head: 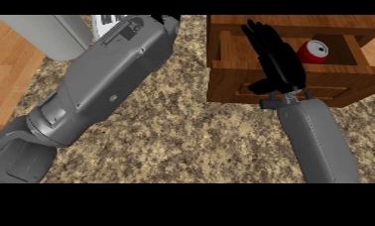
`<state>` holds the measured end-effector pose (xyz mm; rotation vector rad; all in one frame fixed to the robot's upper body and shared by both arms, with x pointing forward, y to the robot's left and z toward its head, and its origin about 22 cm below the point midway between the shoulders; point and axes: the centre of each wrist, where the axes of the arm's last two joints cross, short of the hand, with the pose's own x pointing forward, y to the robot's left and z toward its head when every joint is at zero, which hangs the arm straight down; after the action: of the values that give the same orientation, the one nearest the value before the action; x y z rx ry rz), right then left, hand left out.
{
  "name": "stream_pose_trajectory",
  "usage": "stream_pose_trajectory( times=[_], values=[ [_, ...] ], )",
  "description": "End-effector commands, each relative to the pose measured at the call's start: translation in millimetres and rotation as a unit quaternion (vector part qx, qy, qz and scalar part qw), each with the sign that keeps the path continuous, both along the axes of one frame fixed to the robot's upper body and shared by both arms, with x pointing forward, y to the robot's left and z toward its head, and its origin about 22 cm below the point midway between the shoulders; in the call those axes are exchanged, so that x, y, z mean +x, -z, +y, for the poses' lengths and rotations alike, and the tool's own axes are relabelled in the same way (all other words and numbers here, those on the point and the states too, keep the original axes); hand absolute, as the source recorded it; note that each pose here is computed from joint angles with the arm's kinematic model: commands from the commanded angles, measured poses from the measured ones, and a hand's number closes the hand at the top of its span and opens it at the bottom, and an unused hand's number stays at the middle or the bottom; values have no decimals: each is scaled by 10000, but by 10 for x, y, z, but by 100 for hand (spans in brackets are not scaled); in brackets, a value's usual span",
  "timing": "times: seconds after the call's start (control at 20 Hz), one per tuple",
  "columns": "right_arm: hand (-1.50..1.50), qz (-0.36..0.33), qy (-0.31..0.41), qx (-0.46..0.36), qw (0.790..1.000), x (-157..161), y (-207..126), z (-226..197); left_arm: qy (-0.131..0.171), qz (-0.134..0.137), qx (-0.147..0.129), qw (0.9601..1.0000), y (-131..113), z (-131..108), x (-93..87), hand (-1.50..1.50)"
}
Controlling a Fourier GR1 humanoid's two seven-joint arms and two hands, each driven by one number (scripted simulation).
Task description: Pick up the can, place it into the drawer and close the drawer
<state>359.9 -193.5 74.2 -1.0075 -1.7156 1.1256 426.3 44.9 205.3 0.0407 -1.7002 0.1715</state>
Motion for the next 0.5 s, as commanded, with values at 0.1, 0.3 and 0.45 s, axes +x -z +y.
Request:
stream_pose_trajectory(
  times=[0.1, 0.3, 0.45],
  values=[
    [-150, 69, 226, -384, 9990, 262, 316, 134, -37, -18, 74, 10000, -78, 151, -82, -150],
    [-150, -161, 395, -480, 9979, 474, 279, 91, -141, -58, -10, 9999, -93, 504, -22, -150],
    [-150, -275, 509, -519, 9970, 473, 474, 81, -122, -81, 59, 9999, -160, 457, -72, -150]
  ],
)
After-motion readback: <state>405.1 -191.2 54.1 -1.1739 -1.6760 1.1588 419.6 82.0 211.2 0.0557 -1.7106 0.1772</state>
